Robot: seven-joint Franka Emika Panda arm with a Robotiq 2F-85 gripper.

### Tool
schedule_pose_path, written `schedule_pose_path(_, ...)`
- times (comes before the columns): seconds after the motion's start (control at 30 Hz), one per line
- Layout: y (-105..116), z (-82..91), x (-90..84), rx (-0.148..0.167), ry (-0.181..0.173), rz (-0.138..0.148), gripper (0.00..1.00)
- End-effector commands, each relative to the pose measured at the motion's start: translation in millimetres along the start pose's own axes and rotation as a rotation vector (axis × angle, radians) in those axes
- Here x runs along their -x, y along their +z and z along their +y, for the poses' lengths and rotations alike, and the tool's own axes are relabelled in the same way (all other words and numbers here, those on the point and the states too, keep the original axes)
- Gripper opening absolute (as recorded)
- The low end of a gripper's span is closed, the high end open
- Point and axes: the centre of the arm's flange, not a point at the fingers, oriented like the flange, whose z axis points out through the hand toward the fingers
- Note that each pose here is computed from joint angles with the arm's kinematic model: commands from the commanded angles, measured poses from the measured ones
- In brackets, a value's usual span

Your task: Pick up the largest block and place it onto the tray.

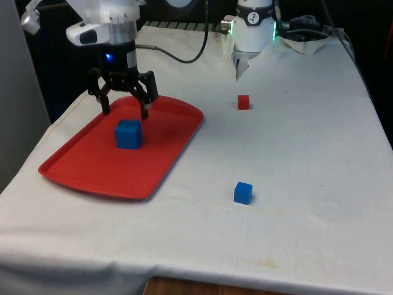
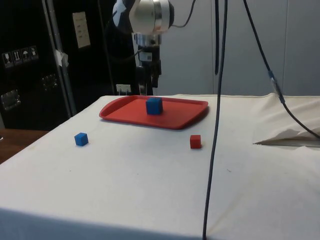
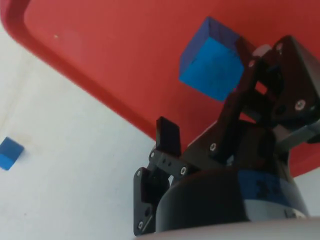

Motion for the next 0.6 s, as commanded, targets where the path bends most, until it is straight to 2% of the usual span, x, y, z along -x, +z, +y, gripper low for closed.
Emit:
schedule_pose_path(0.0,-6.6,-0.8,0.3,0.001,0.004,-0.006,1.00)
schedule_pose_path(0.2,-30.1,-3.2,-3.3,-0.009,0.007,0.006,1.00)
schedule_pose_path(0.23,-25.2,-2.3,-3.6,-0.010,0.004,0.012,1.00)
schedule_pose_path(0.4,-44.1,-7.2,-5.4,-0.018,0.007,0.015,1.00)
schedule_pose_path(0.57,-48.3,-10.5,-8.0,-0.026,0.002,0.026,1.00)
